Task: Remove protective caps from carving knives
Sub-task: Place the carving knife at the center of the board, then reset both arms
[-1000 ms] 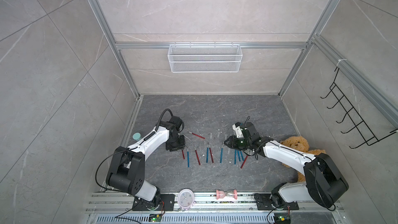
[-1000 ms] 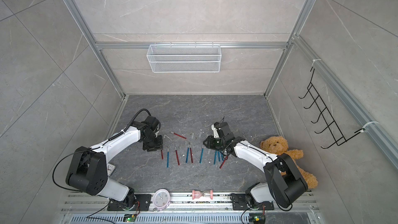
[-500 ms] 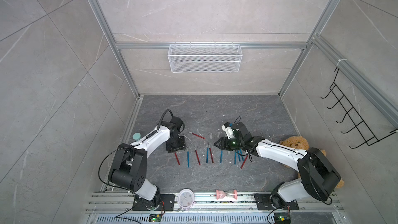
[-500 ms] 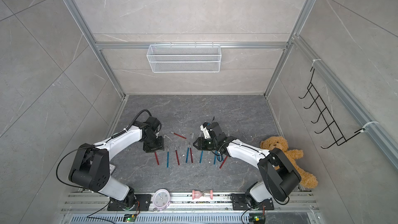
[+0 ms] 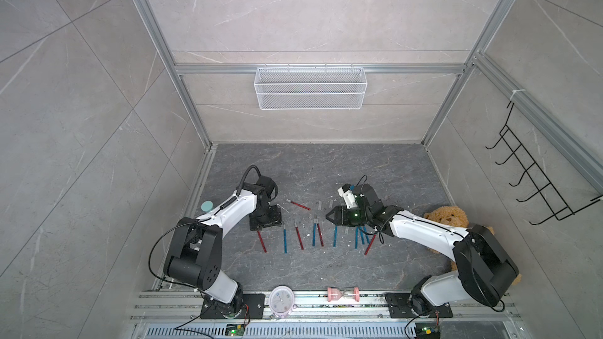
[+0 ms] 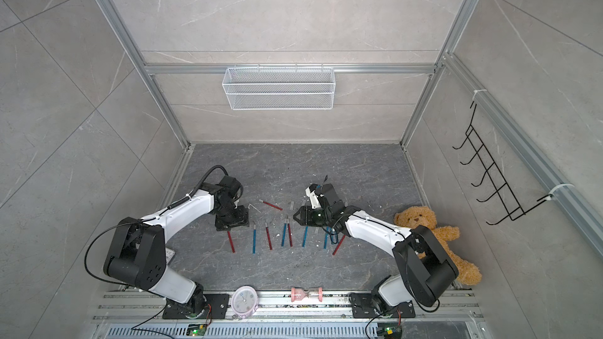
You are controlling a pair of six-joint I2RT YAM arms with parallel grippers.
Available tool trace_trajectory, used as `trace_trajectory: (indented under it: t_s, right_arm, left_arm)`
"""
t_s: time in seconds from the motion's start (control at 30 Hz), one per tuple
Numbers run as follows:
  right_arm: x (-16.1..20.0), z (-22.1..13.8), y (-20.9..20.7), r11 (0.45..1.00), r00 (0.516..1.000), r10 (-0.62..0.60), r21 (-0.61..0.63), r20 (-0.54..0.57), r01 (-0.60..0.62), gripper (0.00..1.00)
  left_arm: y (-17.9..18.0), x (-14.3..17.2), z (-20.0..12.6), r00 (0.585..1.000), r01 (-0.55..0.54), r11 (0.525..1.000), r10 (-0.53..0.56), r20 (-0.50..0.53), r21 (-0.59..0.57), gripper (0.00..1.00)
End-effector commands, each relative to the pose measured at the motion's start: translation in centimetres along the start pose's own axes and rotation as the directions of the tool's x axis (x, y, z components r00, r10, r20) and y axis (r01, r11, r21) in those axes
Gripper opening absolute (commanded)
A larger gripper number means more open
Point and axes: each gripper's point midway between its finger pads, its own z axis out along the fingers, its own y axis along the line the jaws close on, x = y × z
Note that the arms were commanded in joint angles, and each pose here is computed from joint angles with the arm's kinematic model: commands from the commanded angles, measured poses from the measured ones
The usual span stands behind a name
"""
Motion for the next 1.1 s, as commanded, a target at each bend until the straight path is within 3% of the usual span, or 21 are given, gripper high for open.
trace_trajectory:
  t_s: [0.0,0.27,0.5,0.6,0.7,0.77,0.9,1.07]
  right_arm:
    - [-1.7,-1.8,0.3,1.0,0.998,-0.024,0.0,0.054,0.024,0.52]
    - [-3.5,-6.3,-2.7,0.996,0.99,-0.018,0.087,0.14,0.006,0.64]
    - [-5.3,-11.4,-6.5,0.978,0.974,-0.021,0.208,0.226,-0.027,0.81]
    - [-6.4,-13.4,-8.2,0.972,0.961,0.004,0.226,0.278,-0.069,0.86]
    - [-7.4,-15.0,-9.7,0.969,0.945,0.036,0.221,0.326,-0.113,0.89]
    - [-8.0,-16.1,-10.7,0.964,0.932,0.056,0.223,0.359,-0.145,1.0]
    - [-8.9,-17.7,-12.6,0.951,0.91,0.086,0.239,0.406,-0.196,1.0]
    - [-9.3,-19.5,-14.1,0.924,0.883,0.101,0.285,0.459,-0.254,1.0]
  left_arm:
    - [-0.2,-1.3,-2.3,0.997,-0.021,1.0,0.02,0.07,0.008,0.8]
    - [-0.3,-4.6,-4.7,0.972,-0.04,0.999,0.033,0.232,0.025,0.9]
    - [0.3,-7.9,-8.2,0.889,-0.075,0.997,0.057,0.455,0.021,0.99]
    - [1.7,-8.7,-10.0,0.825,-0.067,0.997,0.079,0.56,-0.043,0.99]
    - [2.8,-9.1,-11.8,0.735,-0.067,0.994,0.111,0.669,-0.091,0.99]
    - [3.6,-9.1,-13.0,0.669,-0.053,0.992,0.118,0.734,-0.111,0.99]
    - [4.9,-9.0,-14.3,0.55,-0.041,0.992,0.119,0.827,-0.116,1.0]
    - [8.1,-8.7,-14.0,0.474,0.068,0.987,0.093,0.876,-0.142,1.0]
